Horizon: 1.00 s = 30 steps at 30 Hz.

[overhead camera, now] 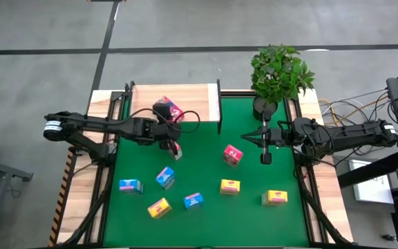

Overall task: Stack cereal on shelf
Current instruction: Adjust the red cereal on the shelf

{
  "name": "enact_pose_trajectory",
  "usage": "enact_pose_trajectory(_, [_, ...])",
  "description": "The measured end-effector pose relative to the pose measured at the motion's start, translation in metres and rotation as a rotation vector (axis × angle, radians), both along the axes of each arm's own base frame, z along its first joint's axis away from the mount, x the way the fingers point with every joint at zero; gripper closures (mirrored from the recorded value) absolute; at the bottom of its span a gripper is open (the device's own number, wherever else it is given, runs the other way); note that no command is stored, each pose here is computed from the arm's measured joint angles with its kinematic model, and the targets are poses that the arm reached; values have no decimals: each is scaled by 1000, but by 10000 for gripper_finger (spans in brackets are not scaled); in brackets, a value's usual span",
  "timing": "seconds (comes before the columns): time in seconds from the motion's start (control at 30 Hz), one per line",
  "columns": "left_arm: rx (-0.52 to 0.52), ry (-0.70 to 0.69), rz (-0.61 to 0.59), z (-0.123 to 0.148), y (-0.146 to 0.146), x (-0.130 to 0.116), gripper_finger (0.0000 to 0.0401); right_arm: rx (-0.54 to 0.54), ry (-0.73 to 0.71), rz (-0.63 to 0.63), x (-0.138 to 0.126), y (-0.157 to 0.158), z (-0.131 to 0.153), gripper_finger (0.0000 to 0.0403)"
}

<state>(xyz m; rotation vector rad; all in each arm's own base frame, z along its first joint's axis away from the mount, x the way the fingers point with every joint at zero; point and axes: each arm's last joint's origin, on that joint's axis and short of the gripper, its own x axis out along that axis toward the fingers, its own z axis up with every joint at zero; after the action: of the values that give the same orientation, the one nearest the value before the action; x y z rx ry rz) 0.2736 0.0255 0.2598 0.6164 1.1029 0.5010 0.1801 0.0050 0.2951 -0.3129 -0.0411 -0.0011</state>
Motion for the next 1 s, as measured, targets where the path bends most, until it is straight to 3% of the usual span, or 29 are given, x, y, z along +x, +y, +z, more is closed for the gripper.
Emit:
enact_pose_trajectory(0.27, [-37, -61, -55, 11, -7, 7, 218, 0, -1, 0, 0, 0, 0, 394])
enact_pose_trajectory(0.53, [-20, -79, -76, 25, -11, 10, 142, 0, -1, 0, 0, 0, 0, 394])
enact_pose_trajectory(0.7, [-5, -15, -111, 20, -19, 7, 83, 0, 0, 0, 0, 0, 0, 394])
enact_pose_trajectory(1.0, [131, 59, -59, -4, -23, 9, 65, -4, -1, 0, 0, 0, 0, 394])
